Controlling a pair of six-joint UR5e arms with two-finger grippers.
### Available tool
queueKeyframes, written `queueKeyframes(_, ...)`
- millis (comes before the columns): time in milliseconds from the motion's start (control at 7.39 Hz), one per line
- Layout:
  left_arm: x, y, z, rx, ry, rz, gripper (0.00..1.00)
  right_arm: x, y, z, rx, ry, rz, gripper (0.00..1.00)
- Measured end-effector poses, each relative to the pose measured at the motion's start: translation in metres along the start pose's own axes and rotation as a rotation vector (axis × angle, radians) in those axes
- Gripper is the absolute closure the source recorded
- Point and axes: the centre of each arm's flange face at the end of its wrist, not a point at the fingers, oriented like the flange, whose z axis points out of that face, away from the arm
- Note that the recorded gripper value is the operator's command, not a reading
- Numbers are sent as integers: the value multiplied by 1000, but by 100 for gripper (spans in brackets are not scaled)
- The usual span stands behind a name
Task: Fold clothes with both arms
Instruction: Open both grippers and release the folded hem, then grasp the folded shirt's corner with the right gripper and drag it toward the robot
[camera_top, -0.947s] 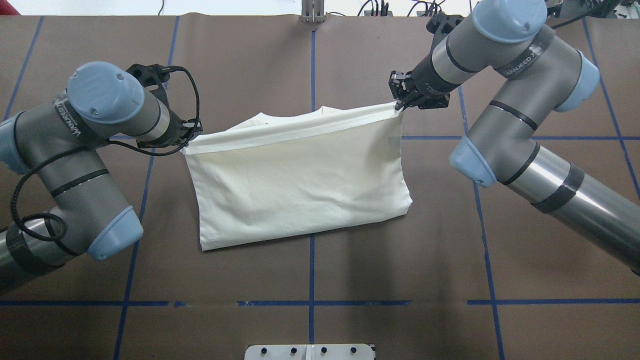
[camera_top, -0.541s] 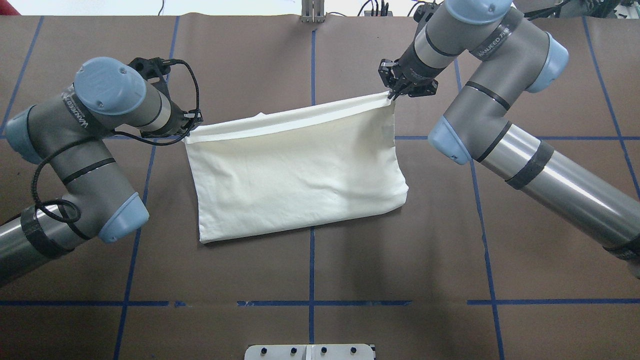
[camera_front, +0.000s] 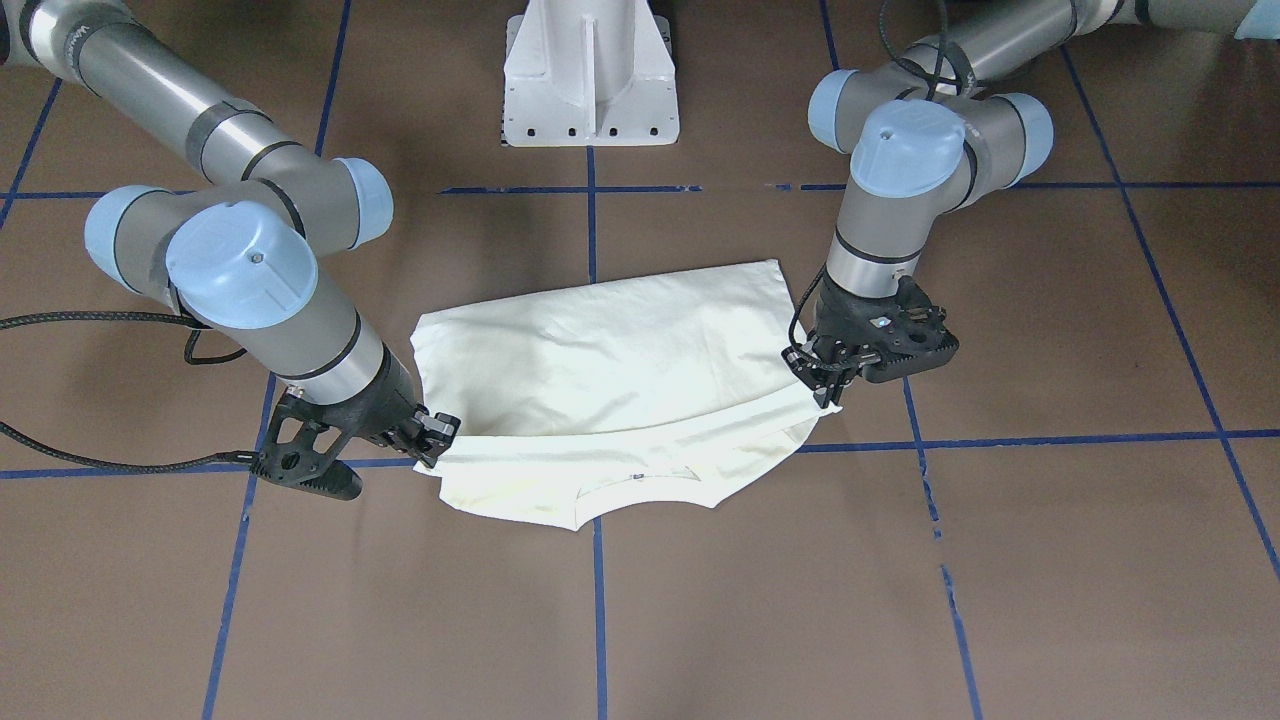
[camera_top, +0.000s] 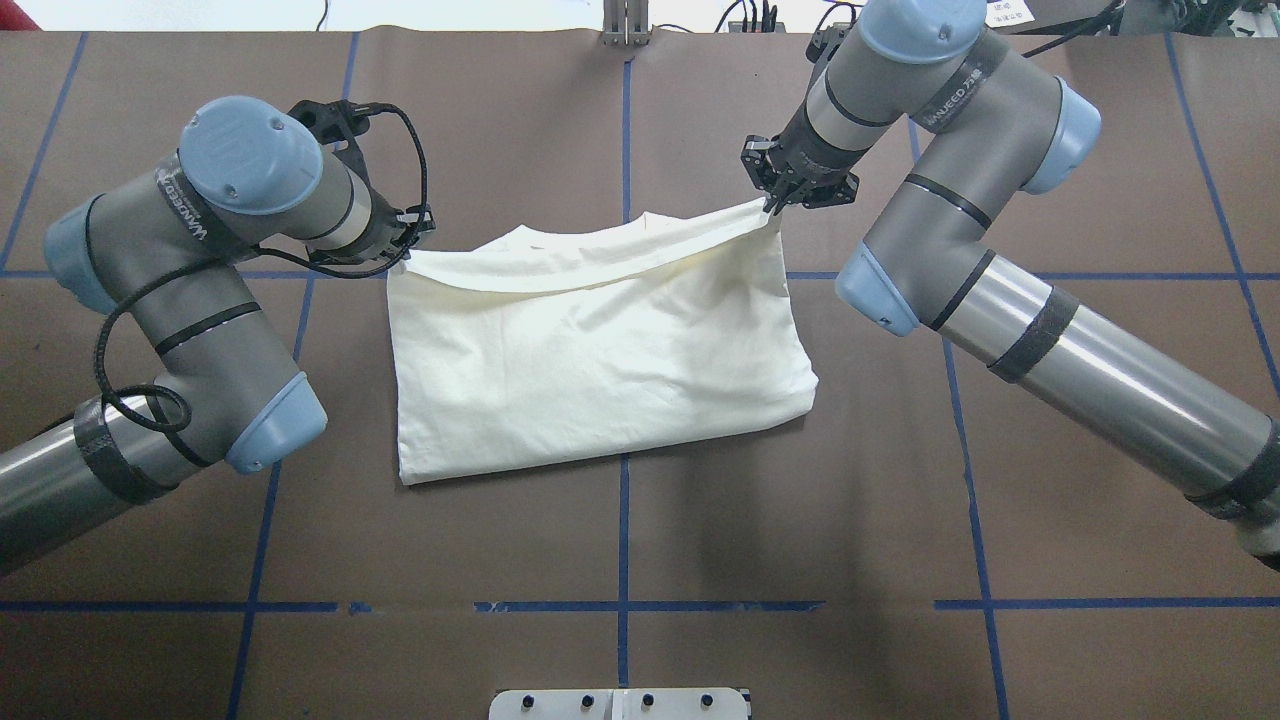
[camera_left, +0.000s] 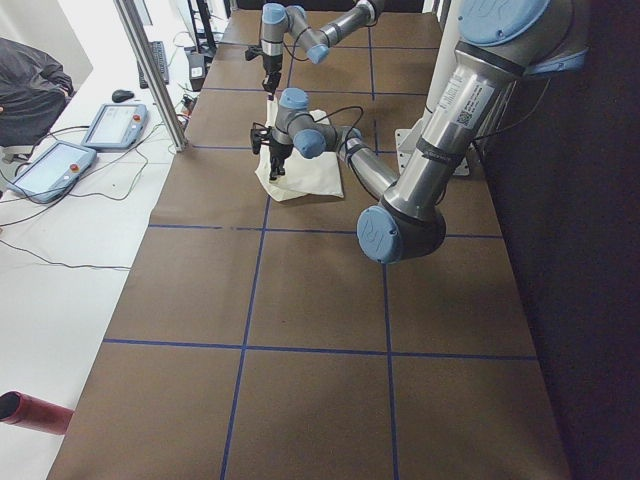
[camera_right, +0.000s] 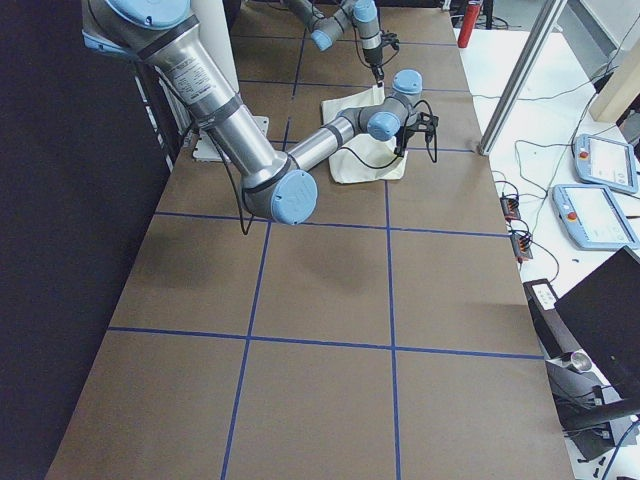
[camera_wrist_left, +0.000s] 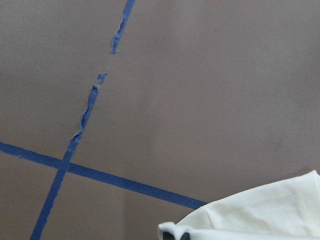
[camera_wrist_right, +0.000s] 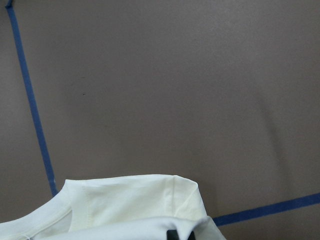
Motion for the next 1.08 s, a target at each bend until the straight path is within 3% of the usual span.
queueKeyframes(406, -1, 0, 4, -2, -8, 1, 0, 12, 7, 2, -8, 1, -27, 0)
queueKeyframes(812, 4, 2, -9, 3, 18, 5, 0, 65, 95, 3, -41, -12, -109, 0)
queueKeyframes(1083, 7, 5, -20, 6, 38, 4, 0, 110, 144, 19, -54, 37, -138, 0)
